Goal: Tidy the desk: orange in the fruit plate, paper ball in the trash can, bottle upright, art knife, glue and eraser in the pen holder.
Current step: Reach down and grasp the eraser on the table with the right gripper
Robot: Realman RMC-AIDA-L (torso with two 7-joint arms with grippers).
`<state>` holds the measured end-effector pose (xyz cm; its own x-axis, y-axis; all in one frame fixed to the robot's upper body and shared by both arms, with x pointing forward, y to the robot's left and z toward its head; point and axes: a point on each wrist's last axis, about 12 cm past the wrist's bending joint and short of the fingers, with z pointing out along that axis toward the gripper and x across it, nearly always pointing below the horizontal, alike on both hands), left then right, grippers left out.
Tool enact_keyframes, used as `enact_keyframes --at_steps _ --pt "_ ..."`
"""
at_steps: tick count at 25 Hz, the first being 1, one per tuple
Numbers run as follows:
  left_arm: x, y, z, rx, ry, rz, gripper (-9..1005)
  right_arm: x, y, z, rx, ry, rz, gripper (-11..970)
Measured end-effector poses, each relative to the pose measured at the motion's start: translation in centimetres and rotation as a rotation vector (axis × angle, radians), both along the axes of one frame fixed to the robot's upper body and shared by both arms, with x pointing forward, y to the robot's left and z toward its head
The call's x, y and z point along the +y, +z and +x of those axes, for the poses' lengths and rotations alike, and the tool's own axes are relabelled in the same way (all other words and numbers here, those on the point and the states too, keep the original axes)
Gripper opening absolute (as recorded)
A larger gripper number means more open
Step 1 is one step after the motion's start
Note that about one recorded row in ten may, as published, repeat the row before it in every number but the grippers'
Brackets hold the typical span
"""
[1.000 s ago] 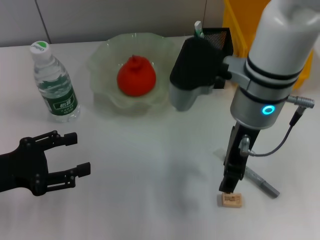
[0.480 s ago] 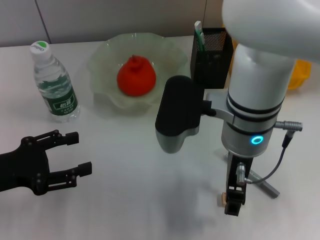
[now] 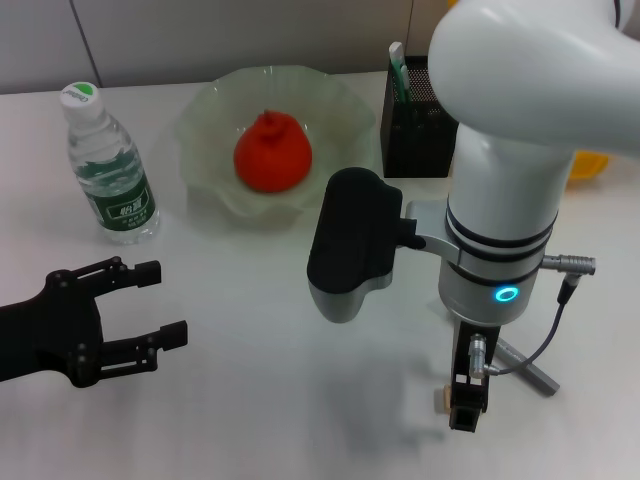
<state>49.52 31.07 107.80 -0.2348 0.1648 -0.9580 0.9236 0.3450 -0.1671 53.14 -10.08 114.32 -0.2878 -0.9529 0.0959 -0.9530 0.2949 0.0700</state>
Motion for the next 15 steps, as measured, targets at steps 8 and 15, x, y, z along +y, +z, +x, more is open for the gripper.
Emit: enact_keyframes --at_steps 8,15 --pt "-0.2 -0.1 -0.3 -0.019 -0.012 -0.004 815 -0.2 -0.7 -0.1 -0.014 -0.009 -0.005 503" --pt "-0.3 -0.2 -0.3 -0.019 -0.013 -0.003 815 0.1 -1.3 -0.5 -0.026 0.001 -0.015 494"
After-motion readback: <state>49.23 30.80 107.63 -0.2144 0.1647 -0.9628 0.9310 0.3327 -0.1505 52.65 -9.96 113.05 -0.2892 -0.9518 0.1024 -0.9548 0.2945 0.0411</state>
